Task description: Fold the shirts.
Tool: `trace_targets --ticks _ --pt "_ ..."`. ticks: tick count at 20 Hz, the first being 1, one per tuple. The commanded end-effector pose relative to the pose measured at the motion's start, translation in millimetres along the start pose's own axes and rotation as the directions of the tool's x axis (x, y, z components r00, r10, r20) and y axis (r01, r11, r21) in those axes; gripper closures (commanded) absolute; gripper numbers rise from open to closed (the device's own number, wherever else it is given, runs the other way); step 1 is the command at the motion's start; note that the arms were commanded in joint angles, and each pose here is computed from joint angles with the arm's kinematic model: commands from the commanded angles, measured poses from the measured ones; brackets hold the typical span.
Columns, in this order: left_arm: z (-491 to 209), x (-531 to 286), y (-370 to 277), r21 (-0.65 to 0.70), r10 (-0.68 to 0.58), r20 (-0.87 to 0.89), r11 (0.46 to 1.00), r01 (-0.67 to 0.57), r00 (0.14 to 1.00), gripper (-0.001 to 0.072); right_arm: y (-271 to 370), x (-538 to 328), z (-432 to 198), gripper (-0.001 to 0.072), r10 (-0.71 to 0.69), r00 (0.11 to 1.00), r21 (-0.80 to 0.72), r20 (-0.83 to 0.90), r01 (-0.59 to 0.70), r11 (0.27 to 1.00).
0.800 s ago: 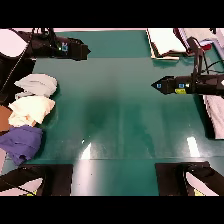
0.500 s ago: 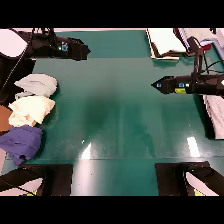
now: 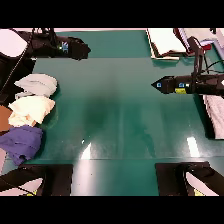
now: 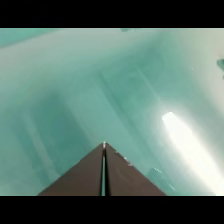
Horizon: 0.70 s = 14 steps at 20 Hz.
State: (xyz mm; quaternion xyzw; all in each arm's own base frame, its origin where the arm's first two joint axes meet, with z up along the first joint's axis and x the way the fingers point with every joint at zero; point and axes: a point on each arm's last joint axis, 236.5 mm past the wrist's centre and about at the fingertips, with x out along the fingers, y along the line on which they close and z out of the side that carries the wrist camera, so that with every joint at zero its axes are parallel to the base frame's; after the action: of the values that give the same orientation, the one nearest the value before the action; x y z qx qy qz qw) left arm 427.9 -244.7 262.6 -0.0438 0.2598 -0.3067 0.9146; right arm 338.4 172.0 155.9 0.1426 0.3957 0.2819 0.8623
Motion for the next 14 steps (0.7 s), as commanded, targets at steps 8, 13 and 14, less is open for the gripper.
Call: trace_targets --ticks 8,13,14 --pt "-103 -41 270 -0.071 0.577 -0.334 0.773 -0.631 0.745 0.0118 0 0 0 0.0696 0.001 1.000 0.000 0.000 -0.001 1.000" --pt "-225 -24 344 -0.117 0.536 -0.568 0.699 -0.706 0.625 0.0117 0 0 0 0.0696 0.000 1.000 0.000 0.000 0.000 1.000" --pt "-239 -20 352 -0.120 0.526 -0.592 0.692 -0.712 0.611 0.0118 0 0 0 0.0696 0.000 1.000 0.000 0.000 0.000 1.000"
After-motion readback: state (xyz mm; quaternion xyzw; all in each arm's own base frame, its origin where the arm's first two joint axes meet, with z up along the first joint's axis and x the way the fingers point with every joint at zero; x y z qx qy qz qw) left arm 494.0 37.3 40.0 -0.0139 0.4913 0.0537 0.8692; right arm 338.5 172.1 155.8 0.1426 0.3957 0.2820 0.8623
